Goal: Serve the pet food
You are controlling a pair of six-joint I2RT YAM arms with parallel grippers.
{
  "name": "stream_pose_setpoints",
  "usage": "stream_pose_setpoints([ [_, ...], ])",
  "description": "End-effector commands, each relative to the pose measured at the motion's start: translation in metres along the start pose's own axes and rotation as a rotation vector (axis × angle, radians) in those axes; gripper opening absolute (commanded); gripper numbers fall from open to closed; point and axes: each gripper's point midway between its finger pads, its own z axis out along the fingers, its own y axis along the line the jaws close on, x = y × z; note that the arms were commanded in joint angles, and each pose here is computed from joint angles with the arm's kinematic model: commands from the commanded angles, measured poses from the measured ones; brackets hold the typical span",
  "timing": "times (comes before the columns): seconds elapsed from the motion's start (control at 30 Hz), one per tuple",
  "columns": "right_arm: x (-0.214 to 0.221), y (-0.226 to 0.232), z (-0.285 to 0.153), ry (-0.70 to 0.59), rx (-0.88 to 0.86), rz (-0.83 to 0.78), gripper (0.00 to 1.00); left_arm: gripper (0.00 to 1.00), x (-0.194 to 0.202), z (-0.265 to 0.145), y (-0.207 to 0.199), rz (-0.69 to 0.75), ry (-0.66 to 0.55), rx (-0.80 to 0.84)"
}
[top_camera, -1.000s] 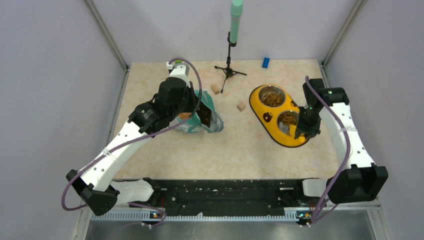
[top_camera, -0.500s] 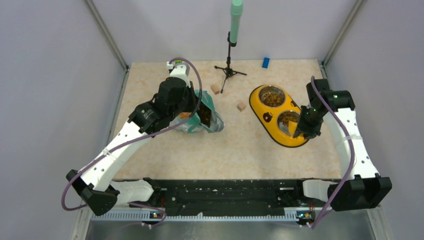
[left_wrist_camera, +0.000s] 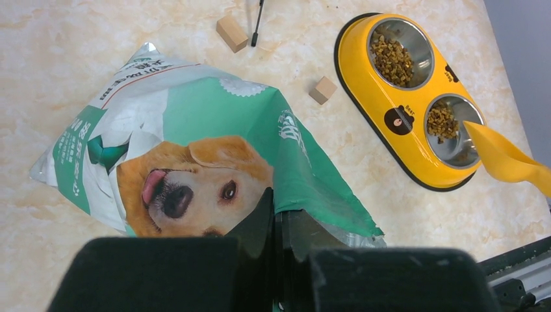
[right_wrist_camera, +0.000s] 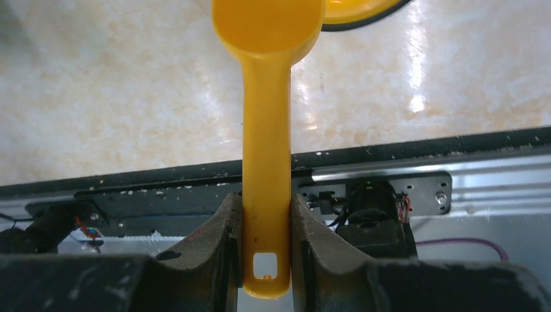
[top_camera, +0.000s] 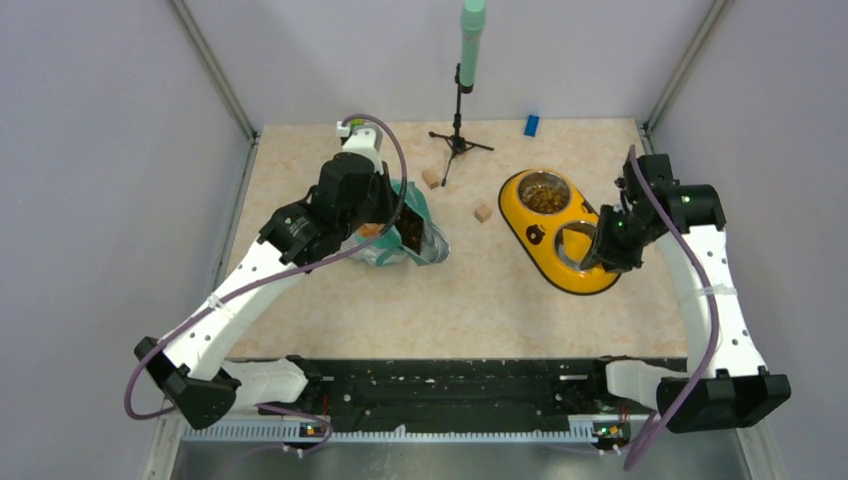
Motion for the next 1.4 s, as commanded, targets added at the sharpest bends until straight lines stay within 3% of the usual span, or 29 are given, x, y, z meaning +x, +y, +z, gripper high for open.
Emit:
stream_pose_setpoints([
  [0.0, -0.008, 0.035, -0.032, -0.115, -0.245, -0.130, 0.00, 0.00, -0.036, -0.006, 0.004, 0.008, -0.116, -0.021],
  [0.33, 0.027, 0.140, -0.093, -0.168, -0.717, -0.510, 0.00, 0.00, -0.053, -0.014, 0.000, 0.058, -0.135, -0.018],
  [0.5, 0.043, 0.154, -0.129, -0.174, -0.892, -0.628, 0.00, 0.00, -0.070, -0.024, -0.005, 0.053, -0.210, 0.015],
  [0.7, 0.056, 0.159, -0.164, -0.193, -1.016, -0.696, 0.00, 0.00, -0.081, -0.021, -0.005, 0.047, -0.218, -0.017],
  [1.0, 0.076, 0.176, -0.156, -0.099, -1.048, -0.751, 0.00, 0.00, -0.083, -0.019, -0.013, 0.026, -0.233, 0.022],
  [1.37, 0.079, 0.179, -0.091, 0.012, -0.850, -0.732, 0.00, 0.00, -0.069, -0.029, -0.020, 0.001, -0.231, 0.110],
])
